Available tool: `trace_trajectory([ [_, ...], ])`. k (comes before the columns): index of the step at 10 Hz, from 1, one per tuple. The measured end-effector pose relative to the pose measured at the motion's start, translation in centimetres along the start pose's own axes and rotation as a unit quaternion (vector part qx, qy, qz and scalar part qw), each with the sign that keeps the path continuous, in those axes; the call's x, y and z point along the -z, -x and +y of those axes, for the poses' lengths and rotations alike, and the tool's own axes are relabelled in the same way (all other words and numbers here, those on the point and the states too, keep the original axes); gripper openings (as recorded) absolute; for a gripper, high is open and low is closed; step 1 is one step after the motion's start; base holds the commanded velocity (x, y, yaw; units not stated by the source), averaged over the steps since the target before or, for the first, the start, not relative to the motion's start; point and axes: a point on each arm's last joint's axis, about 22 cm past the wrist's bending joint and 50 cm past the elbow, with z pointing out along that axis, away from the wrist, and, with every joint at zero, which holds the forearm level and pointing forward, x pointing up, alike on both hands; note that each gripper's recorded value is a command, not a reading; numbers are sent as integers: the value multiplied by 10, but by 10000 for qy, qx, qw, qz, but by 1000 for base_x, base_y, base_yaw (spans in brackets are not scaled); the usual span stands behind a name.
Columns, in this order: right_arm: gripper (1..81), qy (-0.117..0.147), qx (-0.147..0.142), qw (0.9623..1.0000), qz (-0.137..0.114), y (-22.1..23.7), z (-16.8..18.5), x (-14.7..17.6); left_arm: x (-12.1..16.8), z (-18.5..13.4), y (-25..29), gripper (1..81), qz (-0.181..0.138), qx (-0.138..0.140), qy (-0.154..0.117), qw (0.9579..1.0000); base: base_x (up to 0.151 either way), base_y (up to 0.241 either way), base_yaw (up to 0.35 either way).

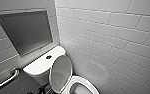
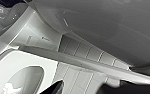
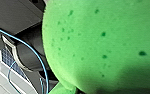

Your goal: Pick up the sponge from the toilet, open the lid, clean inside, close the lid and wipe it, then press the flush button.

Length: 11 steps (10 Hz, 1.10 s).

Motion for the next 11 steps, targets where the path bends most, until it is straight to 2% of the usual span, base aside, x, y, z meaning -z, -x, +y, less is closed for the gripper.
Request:
trace_trajectory([
  [2, 10, -5, 1, 10000, 3, 0, 0, 0, 18, -20, 12, 811, -268, -234, -21, 9994, 0, 0, 0],
  [3, 10, -17, -2, 10000, -2, 0, -1, 0, 27, -33, 25, 811, -556, -459, -92, 9974, 0, 0, 0],
  [4, 10, -17, 1, 10000, -2, 0, -1, 0, 36, -49, 37, 811, -866, -796, -208, 9928, 0, 0, 0],
  [5, 10, -18, 0, 10000, -1, -1, -1, 0, 48, -69, 47, 811, -1207, -1194, -384, 9847, 0, 0, 0],
  [6, 10, -13, 2, 10000, -2, -1, 0, 0, 62, -97, 60, 811, -1687, -1713, -716, 9680, 0, 0, 0],
  [7, 10, 8, 11, 10000, -6, -1, 3, 2, 73, -124, 69, 811, -2194, -2369, -1063, 9404, 0, 0, 0],
  [8, 10, 22, 25, 10000, -4, -2, 6, 3, 88, -151, 72, 811, -2673, -3131, -1435, 9000, 0, 0, 0],
  [9, 10, 13, 58, 10000, 6, -7, 8, 5, 106, -182, 67, 811, -3073, -3855, -1932, 8483, 0, 0, 0],
  [10, 10, -34, 79, 10000, 20, -11, 8, 7, 125, -212, 53, 811, -3347, -4520, -2443, 7899, 0, 0, 0],
  [11, 10, -95, 74, 9999, 23, -11, 6, 10, 145, -240, 36, 811, -3508, -4976, -3061, 7319, 0, 0, 0],
])
